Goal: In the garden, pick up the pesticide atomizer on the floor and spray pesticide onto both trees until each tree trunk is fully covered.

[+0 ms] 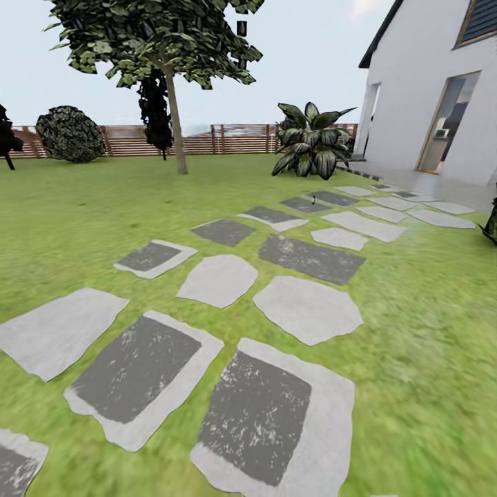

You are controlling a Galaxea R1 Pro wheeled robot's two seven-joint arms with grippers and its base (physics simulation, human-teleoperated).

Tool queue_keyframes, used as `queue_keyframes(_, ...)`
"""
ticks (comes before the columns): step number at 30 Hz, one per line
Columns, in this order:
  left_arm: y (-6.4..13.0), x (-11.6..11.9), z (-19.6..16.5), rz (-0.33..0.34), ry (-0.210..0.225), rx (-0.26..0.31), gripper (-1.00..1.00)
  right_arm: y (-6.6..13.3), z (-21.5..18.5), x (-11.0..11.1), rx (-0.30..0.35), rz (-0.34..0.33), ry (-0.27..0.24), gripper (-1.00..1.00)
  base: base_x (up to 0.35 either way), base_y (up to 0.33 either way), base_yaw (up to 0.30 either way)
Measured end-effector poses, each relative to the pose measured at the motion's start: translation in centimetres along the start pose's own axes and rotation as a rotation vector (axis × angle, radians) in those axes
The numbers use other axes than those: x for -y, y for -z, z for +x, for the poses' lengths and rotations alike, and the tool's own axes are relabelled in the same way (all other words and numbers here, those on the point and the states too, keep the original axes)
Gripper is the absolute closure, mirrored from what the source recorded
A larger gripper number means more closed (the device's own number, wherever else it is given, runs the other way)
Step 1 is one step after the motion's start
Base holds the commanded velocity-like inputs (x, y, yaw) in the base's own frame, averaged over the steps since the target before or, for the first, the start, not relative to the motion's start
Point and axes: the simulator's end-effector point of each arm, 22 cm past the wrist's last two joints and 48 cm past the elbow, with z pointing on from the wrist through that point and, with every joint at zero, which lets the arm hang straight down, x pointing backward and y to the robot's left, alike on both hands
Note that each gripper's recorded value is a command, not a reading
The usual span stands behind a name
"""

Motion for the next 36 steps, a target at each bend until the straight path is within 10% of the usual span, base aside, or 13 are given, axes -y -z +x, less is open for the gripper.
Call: queue_keyframes(36,-0.01,-0.01,-0.01,-0.001,0.001,0.0,-1.0,-0.01,0.0,-0.02,0.0,0.0,0.0,-1.0,0.338,0.0,-0.068)
